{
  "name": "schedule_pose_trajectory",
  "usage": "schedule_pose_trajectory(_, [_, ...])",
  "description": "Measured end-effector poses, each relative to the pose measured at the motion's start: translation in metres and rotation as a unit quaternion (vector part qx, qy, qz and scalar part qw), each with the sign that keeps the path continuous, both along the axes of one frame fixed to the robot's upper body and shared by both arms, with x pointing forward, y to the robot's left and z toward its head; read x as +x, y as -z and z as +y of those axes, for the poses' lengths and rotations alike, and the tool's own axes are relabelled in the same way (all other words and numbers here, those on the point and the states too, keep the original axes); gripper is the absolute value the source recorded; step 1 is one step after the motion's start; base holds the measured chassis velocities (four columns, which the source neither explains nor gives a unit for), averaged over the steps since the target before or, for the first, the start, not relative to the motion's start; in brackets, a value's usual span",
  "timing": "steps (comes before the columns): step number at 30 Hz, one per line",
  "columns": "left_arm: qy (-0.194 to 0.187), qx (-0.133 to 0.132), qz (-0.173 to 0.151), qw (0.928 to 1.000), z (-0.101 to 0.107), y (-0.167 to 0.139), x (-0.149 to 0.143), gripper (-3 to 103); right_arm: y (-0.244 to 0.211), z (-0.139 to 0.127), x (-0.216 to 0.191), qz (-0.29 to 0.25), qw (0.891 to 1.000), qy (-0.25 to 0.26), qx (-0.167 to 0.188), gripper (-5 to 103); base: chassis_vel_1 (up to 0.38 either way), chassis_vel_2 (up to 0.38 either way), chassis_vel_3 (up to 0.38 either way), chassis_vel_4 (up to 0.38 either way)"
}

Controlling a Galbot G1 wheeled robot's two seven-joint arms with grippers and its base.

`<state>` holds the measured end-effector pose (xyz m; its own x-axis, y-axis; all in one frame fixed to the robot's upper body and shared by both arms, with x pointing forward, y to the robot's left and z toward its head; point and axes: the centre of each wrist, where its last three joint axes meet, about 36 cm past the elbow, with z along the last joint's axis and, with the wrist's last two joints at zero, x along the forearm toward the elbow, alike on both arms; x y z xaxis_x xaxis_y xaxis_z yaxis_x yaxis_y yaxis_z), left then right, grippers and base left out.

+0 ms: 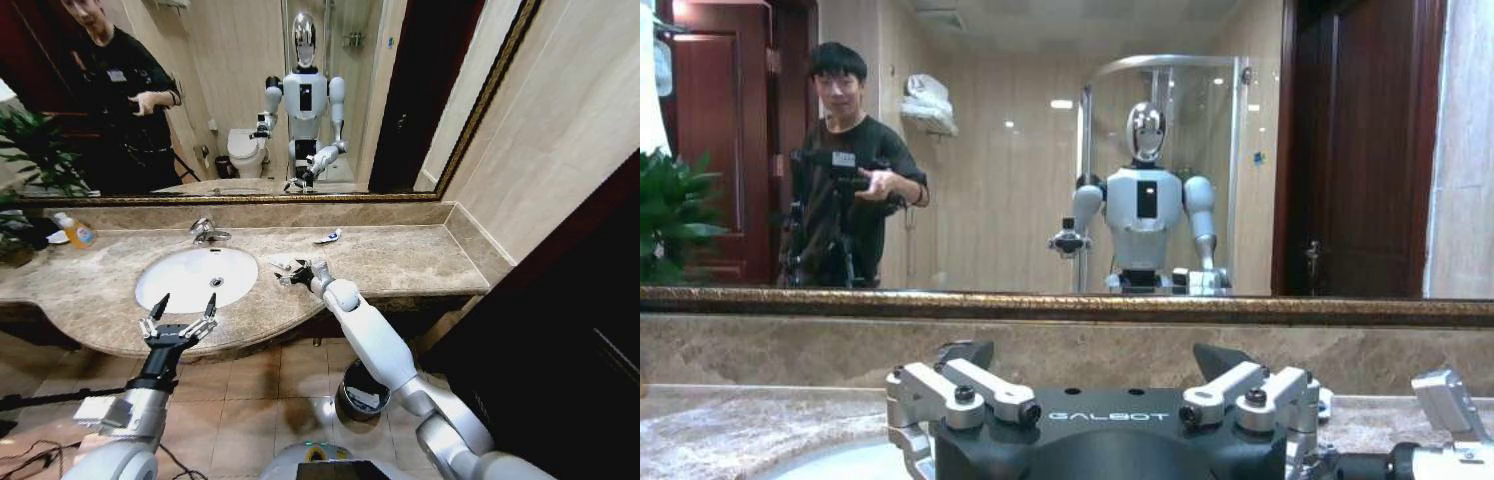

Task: Pick up the trash from the sink and place it in the trash bin.

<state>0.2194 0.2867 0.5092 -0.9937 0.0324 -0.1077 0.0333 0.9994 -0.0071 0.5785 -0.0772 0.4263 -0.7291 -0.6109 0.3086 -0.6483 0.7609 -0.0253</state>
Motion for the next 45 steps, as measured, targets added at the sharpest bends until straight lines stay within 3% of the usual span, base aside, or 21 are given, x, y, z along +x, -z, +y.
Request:
schedule_pose_trajectory(7, [0.0,0.0,0.0,1.0,0.0,0.0,0.0,100,-0.001,0.003,0.009,0.006,1.0,0.003,-0.014,96,0.0,0.0,0.0,0.0])
schedule_pose_trajectory(15, [0.0,0.0,0.0,1.0,0.0,0.0,0.0,100,0.0,0.007,0.014,0.006,1.0,0.002,-0.025,77,0.0,0.0,0.0,0.0])
schedule_pose_trajectory(17, [0.0,0.0,0.0,1.0,0.0,0.0,0.0,100,0.0,0.007,0.014,0.006,1.0,0.002,-0.025,77,0.0,0.0,0.0,0.0])
schedule_pose_trajectory(18, [0.0,0.0,0.0,1.0,0.0,0.0,0.0,100,0.0,0.006,0.015,0.004,1.0,0.003,-0.03,66,0.0,0.0,0.0,0.0])
schedule_pose_trajectory(21, [0.0,0.0,0.0,1.0,0.0,0.0,0.0,100,0.0,0.004,0.015,0.002,0.999,0.004,-0.035,61,0.0,0.0,0.0,0.0])
schedule_pose_trajectory(24, [0.0,0.0,0.0,1.0,0.0,0.0,0.0,100,-0.001,0.003,0.015,-0.001,0.999,0.006,-0.038,44,0.0,0.0,0.0,0.0])
schedule_pose_trajectory(25, [0.0,0.0,0.0,1.0,0.0,0.0,0.0,100,-0.001,0.003,0.015,-0.001,0.999,0.006,-0.038,44,0.0,0.0,0.0,0.0])
schedule_pose_trajectory(28, [0.0,0.0,0.0,1.0,0.0,0.0,0.0,100,-0.001,0.002,0.015,-0.008,0.999,0.007,-0.045,28,0.0,0.0,0.0,0.0])
schedule_pose_trajectory(32, [0.0,0.0,0.0,1.0,0.0,0.0,0.0,100,-0.001,0.001,0.015,-0.012,0.999,0.006,-0.051,16,0.0,0.0,0.0,0.0])
schedule_pose_trajectory(45, [0.0,0.0,0.0,1.0,0.0,0.0,0.0,100,-0.002,0.008,0.009,-0.026,0.999,0.012,-0.036,16,0.0,0.0,0.0,0.0])
